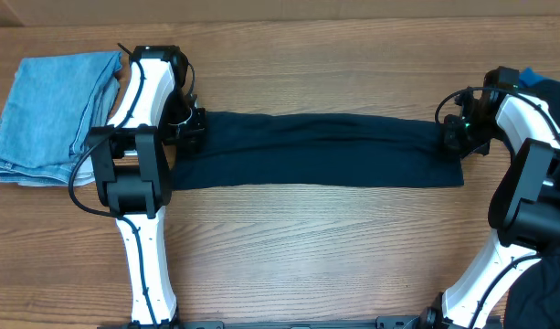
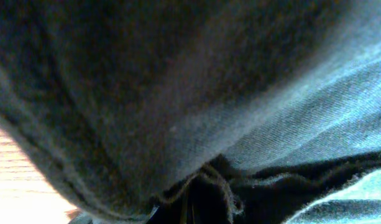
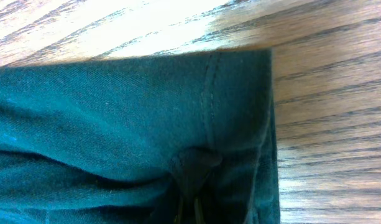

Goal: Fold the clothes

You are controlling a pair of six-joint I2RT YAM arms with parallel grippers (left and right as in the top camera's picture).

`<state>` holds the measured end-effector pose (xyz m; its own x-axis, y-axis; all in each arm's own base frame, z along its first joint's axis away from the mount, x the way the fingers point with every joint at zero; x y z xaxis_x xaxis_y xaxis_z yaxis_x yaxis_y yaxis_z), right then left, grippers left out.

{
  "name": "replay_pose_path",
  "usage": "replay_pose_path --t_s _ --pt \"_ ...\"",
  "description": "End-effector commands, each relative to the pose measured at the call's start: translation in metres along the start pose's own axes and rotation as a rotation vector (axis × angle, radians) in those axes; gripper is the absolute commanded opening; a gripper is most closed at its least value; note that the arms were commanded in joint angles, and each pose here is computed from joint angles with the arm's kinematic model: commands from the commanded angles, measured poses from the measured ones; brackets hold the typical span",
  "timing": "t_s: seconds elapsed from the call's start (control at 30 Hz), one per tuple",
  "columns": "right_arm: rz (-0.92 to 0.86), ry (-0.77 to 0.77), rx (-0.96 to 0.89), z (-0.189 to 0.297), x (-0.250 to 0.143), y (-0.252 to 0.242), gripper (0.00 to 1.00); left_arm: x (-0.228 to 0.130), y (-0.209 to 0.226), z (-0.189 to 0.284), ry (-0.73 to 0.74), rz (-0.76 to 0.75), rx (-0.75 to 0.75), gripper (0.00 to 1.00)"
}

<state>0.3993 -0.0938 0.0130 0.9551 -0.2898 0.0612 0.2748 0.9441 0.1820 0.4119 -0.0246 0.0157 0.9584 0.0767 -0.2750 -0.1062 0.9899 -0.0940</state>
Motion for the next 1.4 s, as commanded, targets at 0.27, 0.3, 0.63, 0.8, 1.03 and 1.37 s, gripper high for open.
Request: replay_pose_path --t_s 0.27,0.3,0.63,0.8,1.03,1.37 --pt "0.007 -0.054 -0.031 0.036 0.024 0.002 0.55 0.017 -0.007 0.083 -0.198 -0.004 0.003 0.41" --pt "0.010 -0.071 -0.032 0.042 0.030 0.003 0.64 0.019 -0.009 0.093 -0.223 -0.007 0.000 0.42" --pt "0.075 -0.099 0.066 0.076 0.044 0.047 0.40 0.021 -0.019 0.100 -0.249 -0.028 -0.004 0.28" --pt "0.160 -0.058 0.076 0.059 0.030 0.082 0.04 0.032 -0.038 0.067 -0.238 -0.058 -0.056 0.04" --pt "0.184 -0.023 0.024 0.039 0.018 0.083 0.04 0.026 -0.064 0.039 -0.192 -0.107 -0.089 0.04" --pt "0.182 -0.065 -0.105 0.004 0.017 0.054 0.04 0.026 -0.032 0.002 -0.162 -0.085 0.074 0.04"
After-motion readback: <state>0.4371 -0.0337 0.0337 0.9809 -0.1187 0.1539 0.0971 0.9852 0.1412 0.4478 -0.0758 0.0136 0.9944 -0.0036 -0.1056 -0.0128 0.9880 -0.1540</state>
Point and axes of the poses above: each gripper's point midway between its finger pads, its own z axis back along the fingers, its own y axis along the line the jaws close on, x = y × z, the point moved 1 cm from there along z, back along the fingers, and after that the axes turned 3 degrees about -z, right-handed, at the moved point
